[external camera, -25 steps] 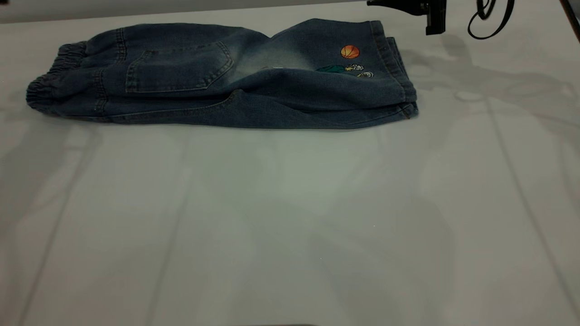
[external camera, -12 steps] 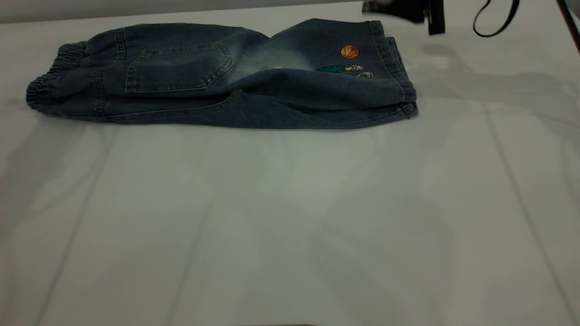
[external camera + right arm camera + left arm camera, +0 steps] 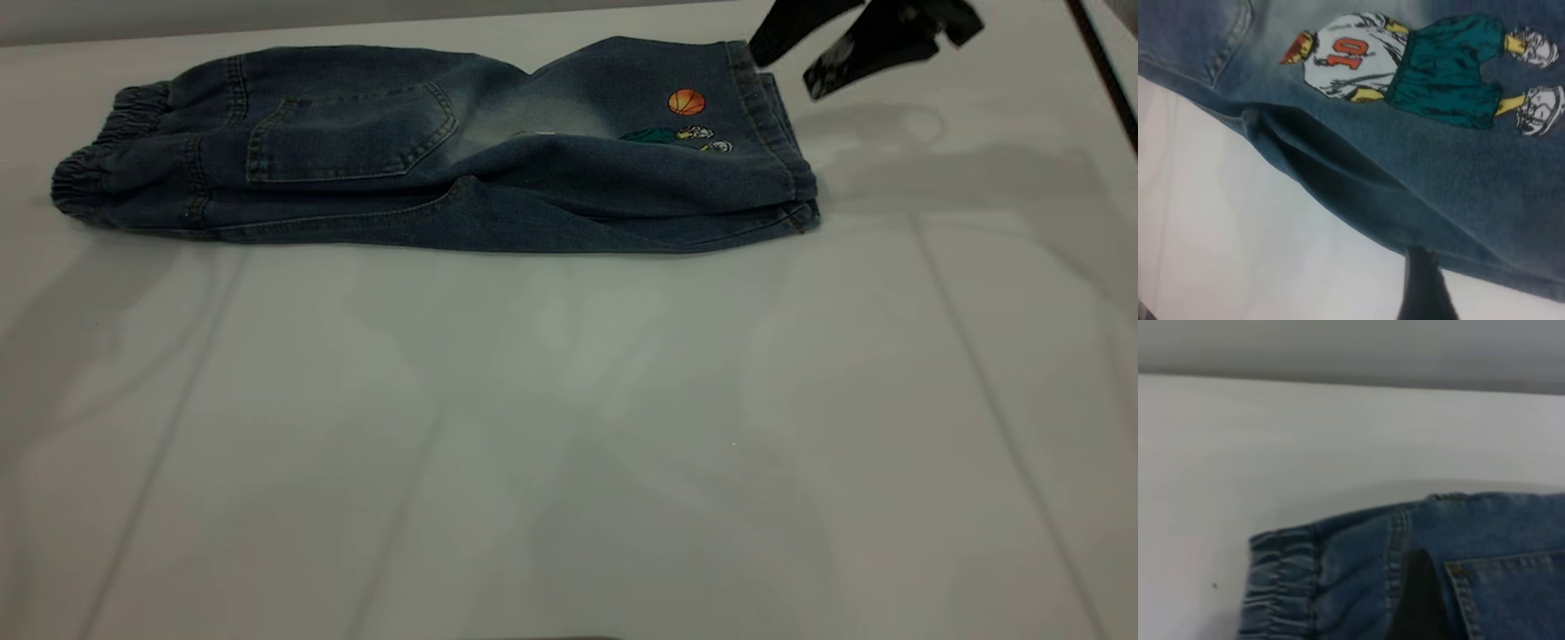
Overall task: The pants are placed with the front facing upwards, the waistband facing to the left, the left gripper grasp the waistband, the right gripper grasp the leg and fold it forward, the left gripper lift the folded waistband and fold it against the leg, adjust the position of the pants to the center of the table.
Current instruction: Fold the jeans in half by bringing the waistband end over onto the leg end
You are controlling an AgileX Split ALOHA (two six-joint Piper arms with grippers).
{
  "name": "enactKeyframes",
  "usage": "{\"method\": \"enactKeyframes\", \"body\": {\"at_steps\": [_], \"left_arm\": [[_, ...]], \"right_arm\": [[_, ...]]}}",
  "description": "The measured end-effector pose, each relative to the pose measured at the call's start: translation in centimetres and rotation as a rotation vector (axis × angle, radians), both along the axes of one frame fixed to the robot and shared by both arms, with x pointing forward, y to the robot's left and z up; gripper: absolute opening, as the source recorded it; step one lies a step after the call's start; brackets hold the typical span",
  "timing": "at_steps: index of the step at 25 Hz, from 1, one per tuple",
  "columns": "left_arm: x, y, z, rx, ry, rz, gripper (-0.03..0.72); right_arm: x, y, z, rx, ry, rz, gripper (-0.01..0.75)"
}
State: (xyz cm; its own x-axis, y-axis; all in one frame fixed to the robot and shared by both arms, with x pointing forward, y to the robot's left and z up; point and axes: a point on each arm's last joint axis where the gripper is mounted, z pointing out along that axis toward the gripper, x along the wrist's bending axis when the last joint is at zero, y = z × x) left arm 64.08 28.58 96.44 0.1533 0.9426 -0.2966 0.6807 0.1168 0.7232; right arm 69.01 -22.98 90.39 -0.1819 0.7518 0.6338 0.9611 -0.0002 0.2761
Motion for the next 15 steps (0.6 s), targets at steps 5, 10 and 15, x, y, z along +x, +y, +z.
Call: {"method": "enactKeyframes", "body": {"at_steps": [5,10,15], "left_arm": [[-0.7,-1.1,1.6,0.042,-0.073,-0.173,0.463],[-1.5,-1.2,5.0,0.159,-0.21,-0.248,0.463],[-2.2,-0.9,7.6,0.383,-0.36,-0.35,0.463]], "right_arm": [[-0.3,0.1,1.3,0.007,-0.007,0.02,0.386],[-0.4,0.1,1.7,0.01,-0.011,0.025,0.386],[-0.4,0.2,1.8,0.029,-0.002,0.025,0.386]]}}
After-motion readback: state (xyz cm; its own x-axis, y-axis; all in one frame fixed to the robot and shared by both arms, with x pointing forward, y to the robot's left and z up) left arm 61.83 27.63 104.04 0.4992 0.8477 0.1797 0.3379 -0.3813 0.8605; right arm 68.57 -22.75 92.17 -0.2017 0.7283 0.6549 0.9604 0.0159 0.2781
